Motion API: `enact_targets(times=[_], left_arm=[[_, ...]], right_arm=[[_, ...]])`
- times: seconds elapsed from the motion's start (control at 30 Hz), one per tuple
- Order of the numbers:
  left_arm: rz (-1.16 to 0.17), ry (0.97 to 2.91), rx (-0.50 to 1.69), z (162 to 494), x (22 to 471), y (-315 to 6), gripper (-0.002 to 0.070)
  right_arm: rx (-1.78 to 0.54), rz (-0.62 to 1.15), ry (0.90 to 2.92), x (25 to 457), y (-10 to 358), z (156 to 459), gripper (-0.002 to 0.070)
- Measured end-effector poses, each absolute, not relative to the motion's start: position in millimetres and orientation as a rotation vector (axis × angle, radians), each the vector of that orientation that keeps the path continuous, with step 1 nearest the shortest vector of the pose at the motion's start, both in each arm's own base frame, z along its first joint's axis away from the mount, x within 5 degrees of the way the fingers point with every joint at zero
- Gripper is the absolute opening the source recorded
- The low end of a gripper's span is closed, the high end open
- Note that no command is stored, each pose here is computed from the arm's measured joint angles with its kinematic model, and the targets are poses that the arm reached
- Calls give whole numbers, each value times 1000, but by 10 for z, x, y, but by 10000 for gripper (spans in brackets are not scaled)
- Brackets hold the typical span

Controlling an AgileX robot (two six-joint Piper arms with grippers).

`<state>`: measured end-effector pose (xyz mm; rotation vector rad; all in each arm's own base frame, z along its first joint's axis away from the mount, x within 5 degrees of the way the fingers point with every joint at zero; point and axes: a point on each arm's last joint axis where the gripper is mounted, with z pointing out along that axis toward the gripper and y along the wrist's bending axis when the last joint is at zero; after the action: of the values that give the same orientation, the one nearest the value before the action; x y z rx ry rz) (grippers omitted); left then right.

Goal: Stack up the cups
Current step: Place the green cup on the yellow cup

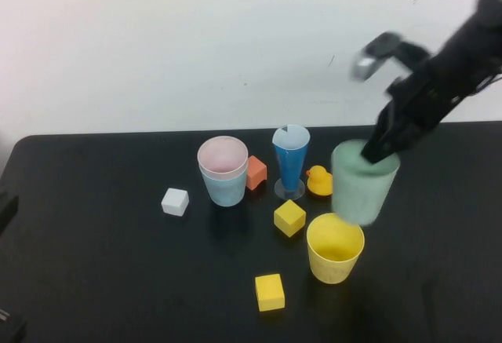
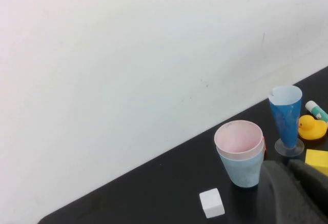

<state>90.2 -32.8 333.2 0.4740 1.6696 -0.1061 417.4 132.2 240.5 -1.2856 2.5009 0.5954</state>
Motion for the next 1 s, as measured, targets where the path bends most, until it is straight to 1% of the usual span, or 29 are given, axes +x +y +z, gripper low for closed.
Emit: enact_targets(times=[0.07, 0.13, 0.23, 0.33, 0.5, 0.77, 1.0], left_arm=[[-106, 1670, 474, 3332, 902, -328, 1], [-106, 1675, 475, 3328, 901, -328, 1], [-98, 1689, 484, 3303, 902, -325, 1], [-83, 1704, 496, 3255, 909, -323, 1], [-49, 1716, 521, 3190, 920, -315, 1], [-44, 1712, 522, 3191, 921, -314, 1], [-49, 1714, 517, 3191, 921, -314, 1]], right_arm=[[-1363, 522, 2499, 4003, 1534, 2435, 22], [-1400, 489, 2479, 3861, 1733, 2415, 22], [-1398, 450, 2466, 3757, 1879, 2243, 21], [-1351, 393, 2439, 3762, 1897, 2091, 21], [-1316, 352, 2419, 3805, 1891, 2000, 21], [-1328, 358, 2434, 3800, 1891, 1963, 20], [-1384, 401, 2530, 3781, 1894, 1700, 24]])
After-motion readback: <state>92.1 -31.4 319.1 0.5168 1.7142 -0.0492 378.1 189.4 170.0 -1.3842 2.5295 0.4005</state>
